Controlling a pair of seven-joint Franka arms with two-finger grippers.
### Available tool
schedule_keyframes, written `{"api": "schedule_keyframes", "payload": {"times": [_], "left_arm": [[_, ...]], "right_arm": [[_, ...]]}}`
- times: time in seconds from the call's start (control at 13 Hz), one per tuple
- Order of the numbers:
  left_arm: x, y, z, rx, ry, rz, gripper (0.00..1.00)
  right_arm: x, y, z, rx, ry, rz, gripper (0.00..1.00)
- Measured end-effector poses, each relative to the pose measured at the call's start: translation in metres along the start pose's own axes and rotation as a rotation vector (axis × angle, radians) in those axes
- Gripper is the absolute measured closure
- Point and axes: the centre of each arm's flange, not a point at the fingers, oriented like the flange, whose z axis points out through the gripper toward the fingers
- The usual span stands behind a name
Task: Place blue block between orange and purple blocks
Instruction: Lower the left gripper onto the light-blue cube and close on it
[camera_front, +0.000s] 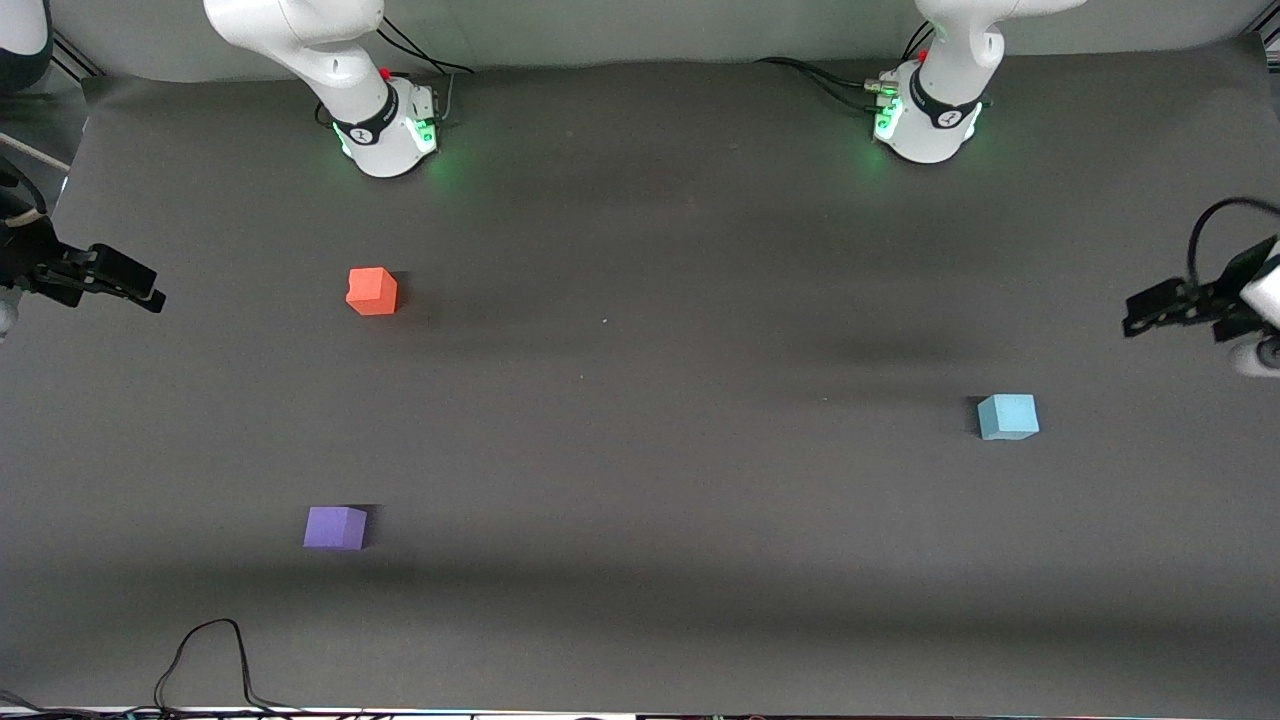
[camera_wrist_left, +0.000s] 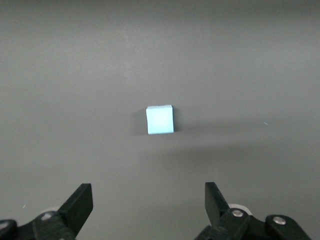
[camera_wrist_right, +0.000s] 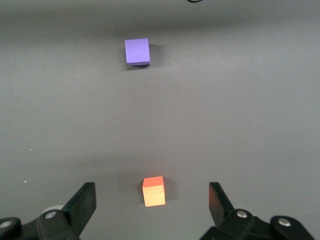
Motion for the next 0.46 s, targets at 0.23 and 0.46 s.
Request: {"api": "schedule_keyframes", "payload": {"times": [0.23, 0.46], "left_arm": [[0.006, -0.002, 0.096, 0.002, 0.013, -0.001, 0.00], [0.004, 0.003, 0.189, 0.004, 0.037, 0.007, 0.00]], "right_arm": [[0.000, -0.011, 0.002, 0.056, -0.008, -0.007, 0.00], [0.000, -0.011, 0.014, 0.058, -0.026, -0.006, 0.00]]}}
